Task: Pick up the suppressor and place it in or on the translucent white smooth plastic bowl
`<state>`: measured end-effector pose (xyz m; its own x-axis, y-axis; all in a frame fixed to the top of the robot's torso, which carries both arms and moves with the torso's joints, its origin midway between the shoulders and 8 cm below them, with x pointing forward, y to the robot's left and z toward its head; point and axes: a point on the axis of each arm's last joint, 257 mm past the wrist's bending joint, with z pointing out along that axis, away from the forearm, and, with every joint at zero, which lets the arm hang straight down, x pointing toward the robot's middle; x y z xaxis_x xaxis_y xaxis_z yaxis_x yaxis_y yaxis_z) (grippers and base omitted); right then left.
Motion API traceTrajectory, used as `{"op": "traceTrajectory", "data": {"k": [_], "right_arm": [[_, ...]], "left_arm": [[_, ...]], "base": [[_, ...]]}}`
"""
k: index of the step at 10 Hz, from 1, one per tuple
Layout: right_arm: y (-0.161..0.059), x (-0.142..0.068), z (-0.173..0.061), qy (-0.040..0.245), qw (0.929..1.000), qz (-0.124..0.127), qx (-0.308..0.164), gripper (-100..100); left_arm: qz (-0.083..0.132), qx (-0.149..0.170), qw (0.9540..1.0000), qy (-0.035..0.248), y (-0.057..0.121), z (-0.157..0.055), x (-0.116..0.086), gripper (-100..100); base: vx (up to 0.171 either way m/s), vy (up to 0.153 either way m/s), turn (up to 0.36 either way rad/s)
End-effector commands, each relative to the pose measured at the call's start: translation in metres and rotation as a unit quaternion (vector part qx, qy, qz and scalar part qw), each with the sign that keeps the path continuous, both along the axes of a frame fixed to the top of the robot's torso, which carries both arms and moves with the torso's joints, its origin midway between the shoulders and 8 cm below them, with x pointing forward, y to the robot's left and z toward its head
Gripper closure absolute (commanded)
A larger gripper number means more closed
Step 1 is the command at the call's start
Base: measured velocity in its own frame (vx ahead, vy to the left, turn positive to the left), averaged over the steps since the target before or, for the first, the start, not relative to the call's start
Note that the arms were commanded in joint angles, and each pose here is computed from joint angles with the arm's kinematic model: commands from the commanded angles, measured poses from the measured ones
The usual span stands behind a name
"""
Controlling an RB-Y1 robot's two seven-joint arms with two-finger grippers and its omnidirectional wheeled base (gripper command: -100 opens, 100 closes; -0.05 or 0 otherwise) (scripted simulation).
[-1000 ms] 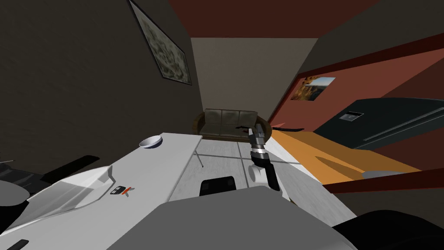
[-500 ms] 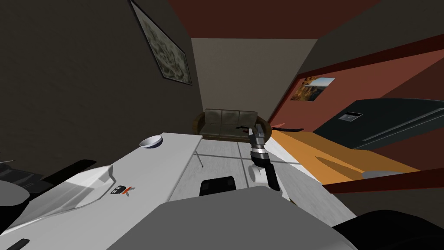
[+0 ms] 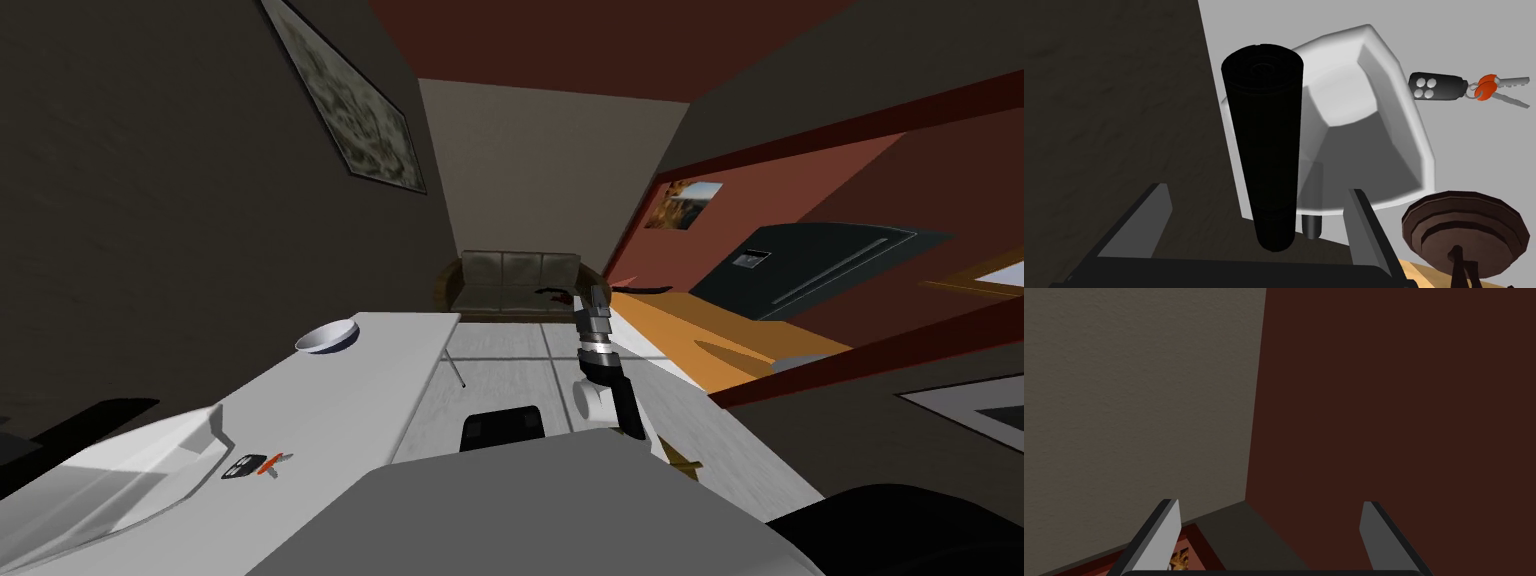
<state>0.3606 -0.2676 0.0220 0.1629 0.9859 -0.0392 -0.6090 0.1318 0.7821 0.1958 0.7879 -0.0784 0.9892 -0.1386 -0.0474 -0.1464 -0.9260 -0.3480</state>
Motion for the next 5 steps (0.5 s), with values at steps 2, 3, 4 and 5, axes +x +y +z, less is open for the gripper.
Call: {"op": "traceTrajectory", "data": {"k": [2, 3, 4, 5], "right_arm": [[0.0, 0.0, 0.0, 0.0, 1.0, 0.0, 0.0, 0], [0.0, 0.0, 0.0, 0.0, 1.0, 0.0, 0.0, 0], [0.0, 0.0, 0.0, 0.0, 1.0, 0.0, 0.0, 0], [0.0, 0.0, 0.0, 0.0, 1.0, 0.0, 0.0, 0]], "left_arm": [[0.001, -0.001, 1.0, 0.0, -0.0003, 0.0005, -0.0006, 0], [0.001, -0.001, 1.0, 0.0, -0.0003, 0.0005, -0.0005, 0], [0.001, -0.001, 1.0, 0.0, -0.0003, 0.0005, -0.0005, 0], [0.001, -0.001, 1.0, 0.0, -0.0003, 0.0005, -0.0005, 0]], "base": [[-0.005, 0.008, -0.005], [0.0, 0.0, 0.0], [0.0, 0.0, 0.0], [0.0, 0.0, 0.0]]}}
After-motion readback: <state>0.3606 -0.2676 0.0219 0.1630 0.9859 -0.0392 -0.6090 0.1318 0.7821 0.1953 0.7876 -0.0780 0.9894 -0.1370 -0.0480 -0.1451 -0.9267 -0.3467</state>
